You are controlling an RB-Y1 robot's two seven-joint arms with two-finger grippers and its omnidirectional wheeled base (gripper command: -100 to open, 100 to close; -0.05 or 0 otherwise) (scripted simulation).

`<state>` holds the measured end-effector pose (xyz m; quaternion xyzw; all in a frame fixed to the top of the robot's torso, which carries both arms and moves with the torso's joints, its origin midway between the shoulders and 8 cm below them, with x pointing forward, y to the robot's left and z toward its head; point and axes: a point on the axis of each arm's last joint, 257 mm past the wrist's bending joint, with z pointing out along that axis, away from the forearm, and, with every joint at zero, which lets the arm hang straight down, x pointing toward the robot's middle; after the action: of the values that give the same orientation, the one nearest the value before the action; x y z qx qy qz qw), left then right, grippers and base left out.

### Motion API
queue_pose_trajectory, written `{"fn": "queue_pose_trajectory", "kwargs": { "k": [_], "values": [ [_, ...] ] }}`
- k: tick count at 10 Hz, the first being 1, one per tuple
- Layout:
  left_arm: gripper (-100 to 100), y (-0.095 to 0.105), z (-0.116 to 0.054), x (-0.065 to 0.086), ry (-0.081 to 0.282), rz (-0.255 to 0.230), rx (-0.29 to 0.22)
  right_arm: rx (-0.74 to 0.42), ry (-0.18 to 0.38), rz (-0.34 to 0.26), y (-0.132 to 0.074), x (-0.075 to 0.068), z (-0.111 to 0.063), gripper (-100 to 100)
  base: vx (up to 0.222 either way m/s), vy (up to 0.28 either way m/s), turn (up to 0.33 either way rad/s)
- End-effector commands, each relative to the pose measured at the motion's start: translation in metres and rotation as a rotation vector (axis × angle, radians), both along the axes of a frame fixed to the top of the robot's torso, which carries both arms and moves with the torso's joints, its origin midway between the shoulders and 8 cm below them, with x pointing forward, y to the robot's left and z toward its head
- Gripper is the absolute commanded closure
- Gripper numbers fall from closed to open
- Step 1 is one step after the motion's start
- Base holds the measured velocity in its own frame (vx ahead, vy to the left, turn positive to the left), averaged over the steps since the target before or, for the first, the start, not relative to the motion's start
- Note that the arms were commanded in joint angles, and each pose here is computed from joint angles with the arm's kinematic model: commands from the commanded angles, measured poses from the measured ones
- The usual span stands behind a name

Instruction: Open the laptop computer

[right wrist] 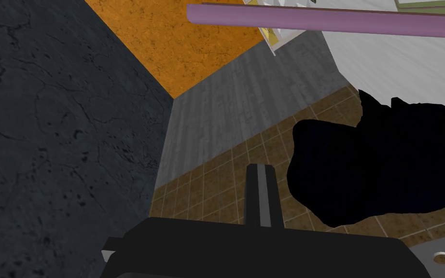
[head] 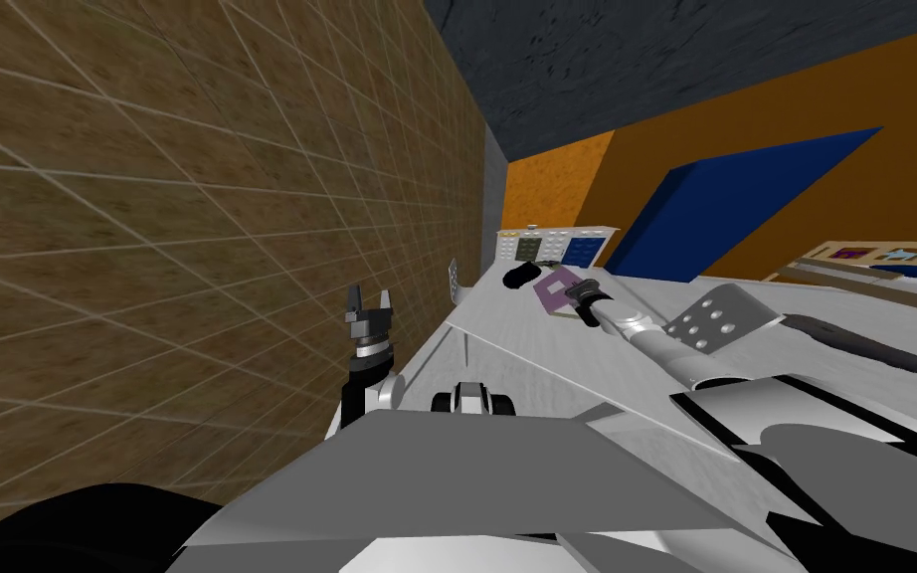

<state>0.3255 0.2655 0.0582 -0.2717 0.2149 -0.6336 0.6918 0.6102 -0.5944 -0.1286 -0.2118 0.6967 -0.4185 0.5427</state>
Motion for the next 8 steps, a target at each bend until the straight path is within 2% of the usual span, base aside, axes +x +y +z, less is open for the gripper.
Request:
{"fn": "queue_pose_trajectory", "kwargs": {
  "k": [1, 4, 5, 8],
  "values": [
    [0, 0.0, 0.0, 0.0, 0.0, 0.0, 0.0, -0.066, 0.023, -0.007, -0.003, -0.004, -0.005, -100, -0.014, -0.022, 0.106],
    [0, 0.0, 0.0, 0.0, 0.0, 0.0, 0.0, -0.138, 0.05, -0.019, -0.007, -0.01, -0.012, -100, -0.025, -0.049, 0.056],
    [0, 0.0, 0.0, 0.0, 0.0, 0.0, 0.0, -0.217, 0.08, -0.031, -0.012, -0.016, -0.02, -100, -0.043, -0.059, 0.14],
    [0, 0.0, 0.0, 0.0, 0.0, 0.0, 0.0, -0.268, 0.1, -0.038, -0.015, -0.02, -0.025, -100, -0.02, -0.044, 0.06]
  ]
}}
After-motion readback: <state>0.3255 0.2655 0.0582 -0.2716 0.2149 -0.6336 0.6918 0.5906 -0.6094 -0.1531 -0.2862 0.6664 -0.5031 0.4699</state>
